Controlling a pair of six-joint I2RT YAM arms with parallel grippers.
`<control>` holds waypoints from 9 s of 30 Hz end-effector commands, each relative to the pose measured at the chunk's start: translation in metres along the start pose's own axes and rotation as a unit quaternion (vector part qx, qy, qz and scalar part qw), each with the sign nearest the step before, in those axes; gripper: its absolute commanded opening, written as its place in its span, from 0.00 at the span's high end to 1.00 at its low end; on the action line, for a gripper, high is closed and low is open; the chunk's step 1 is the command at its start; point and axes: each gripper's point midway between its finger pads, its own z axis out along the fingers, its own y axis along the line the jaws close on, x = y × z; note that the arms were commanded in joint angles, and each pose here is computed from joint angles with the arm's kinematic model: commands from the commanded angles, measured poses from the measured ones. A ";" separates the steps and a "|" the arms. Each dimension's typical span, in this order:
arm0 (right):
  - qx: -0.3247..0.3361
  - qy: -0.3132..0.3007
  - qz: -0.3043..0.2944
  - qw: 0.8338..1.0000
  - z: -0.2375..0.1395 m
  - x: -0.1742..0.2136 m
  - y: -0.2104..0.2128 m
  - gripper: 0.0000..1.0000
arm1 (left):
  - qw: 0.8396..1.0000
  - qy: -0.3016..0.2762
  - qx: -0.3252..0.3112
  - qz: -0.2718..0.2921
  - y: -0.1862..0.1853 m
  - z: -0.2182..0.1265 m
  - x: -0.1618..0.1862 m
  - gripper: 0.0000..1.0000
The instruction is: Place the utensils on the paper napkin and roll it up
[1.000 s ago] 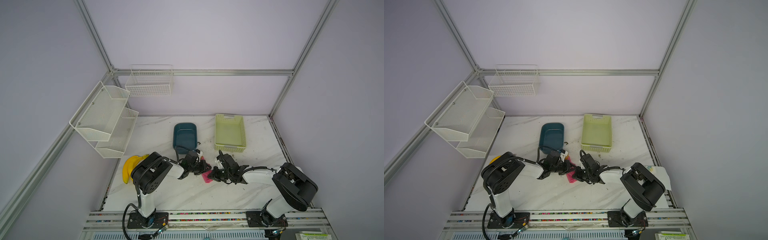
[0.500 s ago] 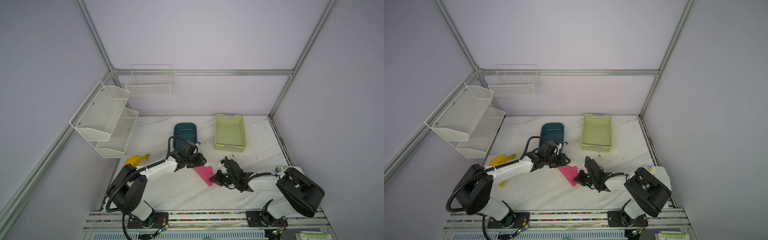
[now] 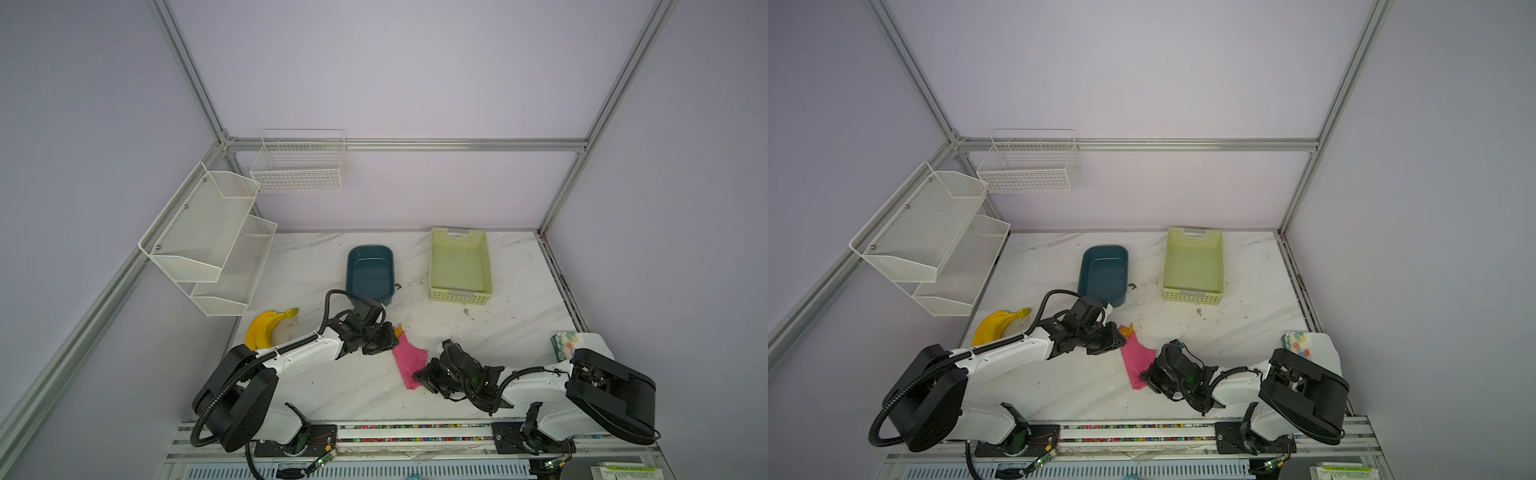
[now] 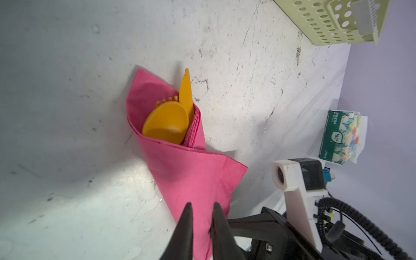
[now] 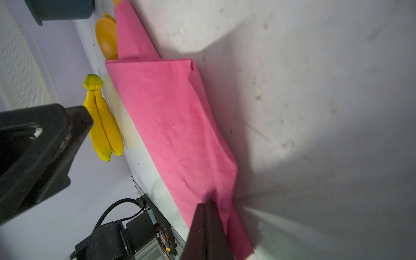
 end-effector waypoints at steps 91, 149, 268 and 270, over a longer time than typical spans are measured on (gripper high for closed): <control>0.105 0.104 -0.149 0.978 0.008 -0.058 -0.061 1.00 | 0.999 -0.016 0.052 -0.005 0.010 0.001 0.024 0.59; 0.098 0.105 -0.126 0.982 0.011 -0.055 -0.070 1.00 | 0.993 0.035 0.098 -0.053 0.027 0.056 0.055 0.42; -0.458 -0.205 -0.579 0.643 -0.241 0.011 0.298 0.25 | 0.694 -0.374 0.455 0.414 -0.262 -0.319 -0.029 1.00; -0.455 -0.209 -0.579 0.644 -0.236 0.012 0.302 0.27 | 0.698 -0.380 0.449 0.409 -0.260 -0.319 -0.032 1.00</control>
